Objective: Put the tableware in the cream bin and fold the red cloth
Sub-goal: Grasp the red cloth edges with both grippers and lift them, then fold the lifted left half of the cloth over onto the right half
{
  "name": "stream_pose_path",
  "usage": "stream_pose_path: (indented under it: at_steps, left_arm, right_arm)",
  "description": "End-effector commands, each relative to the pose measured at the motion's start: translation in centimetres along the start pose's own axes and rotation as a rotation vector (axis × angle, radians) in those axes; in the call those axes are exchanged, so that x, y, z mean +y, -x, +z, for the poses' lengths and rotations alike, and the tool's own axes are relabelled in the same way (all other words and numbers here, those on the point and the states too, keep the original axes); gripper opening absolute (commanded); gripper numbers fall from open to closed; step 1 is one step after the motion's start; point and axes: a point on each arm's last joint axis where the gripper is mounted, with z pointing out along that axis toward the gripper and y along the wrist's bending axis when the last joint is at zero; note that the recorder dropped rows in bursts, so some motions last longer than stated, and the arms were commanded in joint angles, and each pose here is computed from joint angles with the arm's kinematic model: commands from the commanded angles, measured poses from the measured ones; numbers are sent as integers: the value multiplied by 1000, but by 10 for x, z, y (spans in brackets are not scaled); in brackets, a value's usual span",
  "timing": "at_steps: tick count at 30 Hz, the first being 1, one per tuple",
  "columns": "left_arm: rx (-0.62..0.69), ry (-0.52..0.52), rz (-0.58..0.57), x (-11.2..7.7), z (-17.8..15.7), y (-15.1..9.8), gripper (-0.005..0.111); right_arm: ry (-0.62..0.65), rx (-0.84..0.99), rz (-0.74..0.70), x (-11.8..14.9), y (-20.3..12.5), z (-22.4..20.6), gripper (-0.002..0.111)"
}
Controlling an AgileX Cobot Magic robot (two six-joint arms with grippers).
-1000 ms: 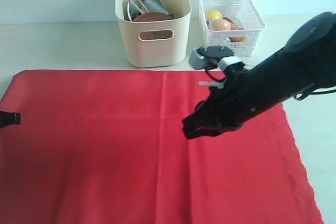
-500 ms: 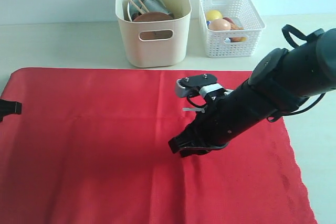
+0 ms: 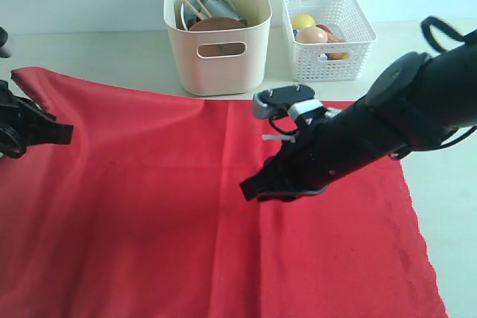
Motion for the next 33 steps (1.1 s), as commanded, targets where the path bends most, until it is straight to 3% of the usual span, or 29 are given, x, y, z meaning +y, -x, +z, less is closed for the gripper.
stream_pose_path:
  at_steps: [1, 10, 16, 26, 33]
  left_arm:
    - [-27, -86, 68, -26, -14, 15, 0]
    - [-180, -296, 242, -100, -48, 66, 0]
    - [-200, -396, 324, -145, -47, 80, 0]
    - [-150, -539, 459, -233, -26, 90, 0]
    - [-135, -600, 502, -291, 1, 93, 0]
  right_arm:
    - [-71, -181, -106, 8, 18, -49, 17]
    - [-292, -579, -184, 8, 24, -177, 17]
    - [-373, -741, -214, 18, 8, -231, 17]
    - [-513, -836, -335, 32, -15, -272, 17]
    - [-593, -797, -275, 25, -22, -275, 17]
